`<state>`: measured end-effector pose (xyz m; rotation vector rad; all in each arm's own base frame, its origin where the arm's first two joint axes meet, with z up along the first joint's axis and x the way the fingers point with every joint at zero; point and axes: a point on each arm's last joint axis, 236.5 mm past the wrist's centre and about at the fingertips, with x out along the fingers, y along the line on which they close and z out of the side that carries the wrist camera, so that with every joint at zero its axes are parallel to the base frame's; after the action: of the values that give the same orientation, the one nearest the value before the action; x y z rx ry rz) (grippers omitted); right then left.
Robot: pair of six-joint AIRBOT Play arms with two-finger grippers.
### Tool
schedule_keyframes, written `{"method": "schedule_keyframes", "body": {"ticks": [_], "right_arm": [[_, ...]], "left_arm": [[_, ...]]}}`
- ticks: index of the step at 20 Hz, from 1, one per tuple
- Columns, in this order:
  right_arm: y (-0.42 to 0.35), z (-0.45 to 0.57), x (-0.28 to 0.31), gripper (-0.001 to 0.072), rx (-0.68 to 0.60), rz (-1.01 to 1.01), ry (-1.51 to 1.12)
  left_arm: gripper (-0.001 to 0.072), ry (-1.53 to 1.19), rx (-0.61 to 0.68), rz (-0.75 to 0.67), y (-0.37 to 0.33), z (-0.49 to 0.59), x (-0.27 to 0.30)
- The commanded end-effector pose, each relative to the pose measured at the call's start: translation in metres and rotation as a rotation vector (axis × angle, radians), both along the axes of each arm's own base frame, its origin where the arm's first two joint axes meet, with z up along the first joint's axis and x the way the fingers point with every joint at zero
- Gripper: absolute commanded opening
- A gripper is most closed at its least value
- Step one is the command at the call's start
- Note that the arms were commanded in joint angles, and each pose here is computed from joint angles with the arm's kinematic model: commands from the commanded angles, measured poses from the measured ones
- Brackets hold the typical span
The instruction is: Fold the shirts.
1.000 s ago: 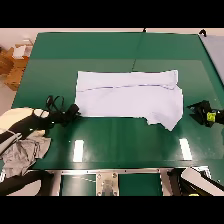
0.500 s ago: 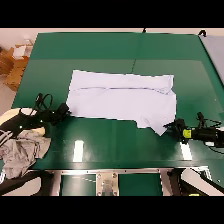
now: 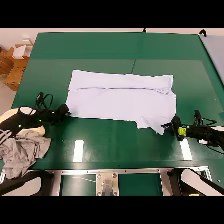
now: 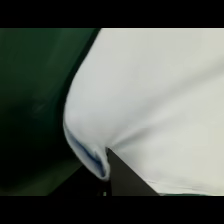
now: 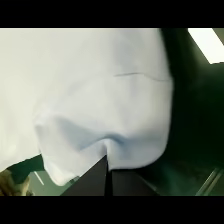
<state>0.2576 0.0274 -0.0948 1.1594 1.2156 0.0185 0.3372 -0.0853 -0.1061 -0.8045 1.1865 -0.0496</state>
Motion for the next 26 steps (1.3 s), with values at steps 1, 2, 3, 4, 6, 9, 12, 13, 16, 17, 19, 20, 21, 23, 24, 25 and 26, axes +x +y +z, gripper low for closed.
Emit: {"method": "schedule_keyframes", "body": {"ticks": [1, 2, 3, 4, 6, 9, 12, 13, 16, 17, 19, 20, 21, 23, 24, 25, 26], "right_arm": [[-0.004, 0.016, -0.003, 0.0017, -0.017, 0.031, -0.001], [-0.011, 0.018, -0.01, 0.0016, -0.045, 0.032, 0.032], [-0.015, 0.018, -0.019, 0.0016, -0.067, 0.04, 0.071], [-0.019, 0.016, -0.031, 0.0016, -0.095, 0.048, 0.118], [-0.026, 0.015, -0.052, 0.0015, -0.154, 0.056, 0.196], [-0.032, 0.029, -0.069, 0.0015, -0.23, 0.078, 0.216], [-0.041, 0.059, -0.064, 0.0015, -0.295, 0.091, 0.16], [-0.043, 0.073, -0.053, 0.0016, -0.308, 0.088, 0.119], [-0.04, 0.114, -0.014, 0.0016, -0.304, 0.093, -0.015], [-0.036, 0.123, -0.001, 0.0016, -0.292, 0.105, -0.045], [-0.031, 0.135, 0.029, 0.0016, -0.278, 0.136, -0.085], [-0.031, 0.14, 0.046, 0.0015, -0.272, 0.142, -0.097], [-0.032, 0.146, 0.065, 0.0016, -0.271, 0.146, -0.117], [-0.033, 0.154, 0.105, 0.0016, -0.26, 0.155, -0.156], [-0.032, 0.153, 0.124, 0.0017, -0.249, 0.17, -0.16], [-0.029, 0.147, 0.141, 0.0016, -0.244, 0.191, -0.154], [-0.026, 0.137, 0.158, 0.0016, -0.237, 0.21, -0.143]], "left_arm": [[0.0021, 0.061, 0.06, -0.117, 0.002, 0.019, -0.018], [0.0021, 0.09, 0.101, -0.144, 0.009, 0.025, -0.029], [0.0021, 0.125, 0.148, -0.174, 0.016, 0.03, -0.045], [0.0021, 0.16, 0.193, -0.192, 0.025, 0.035, -0.061], [0.0022, 0.174, 0.244, -0.228, 0.033, 0.05, -0.08], [0.0021, 0.214, 0.229, -0.257, 0.029, 0.065, -0.105], [0.0021, 0.233, 0.221, -0.275, 0.027, 0.072, -0.111], [0.0021, 0.21, 0.218, -0.267, 0.026, 0.08, -0.104], [0.002, 0.081, 0.234, -0.237, 0.027, 0.122, -0.067], [0.002, 0.043, 0.242, -0.231, 0.028, 0.136, -0.055], [0.0021, 0.028, 0.239, -0.244, 0.028, 0.154, -0.033], [0.0021, 0.021, 0.24, -0.256, 0.028, 0.16, -0.019], [0.0021, 0.012, 0.241, -0.256, 0.029, 0.165, -0.004], [0.0021, -0.003, 0.24, -0.261, 0.03, 0.169, 0.03], [0.0021, -0.01, 0.219, -0.273, 0.026, 0.167, 0.047], [0.0021, -0.02, 0.186, -0.275, 0.02, 0.162, 0.066], [0.0021, -0.031, 0.159, -0.277, 0.015, 0.155, 0.083]]}}
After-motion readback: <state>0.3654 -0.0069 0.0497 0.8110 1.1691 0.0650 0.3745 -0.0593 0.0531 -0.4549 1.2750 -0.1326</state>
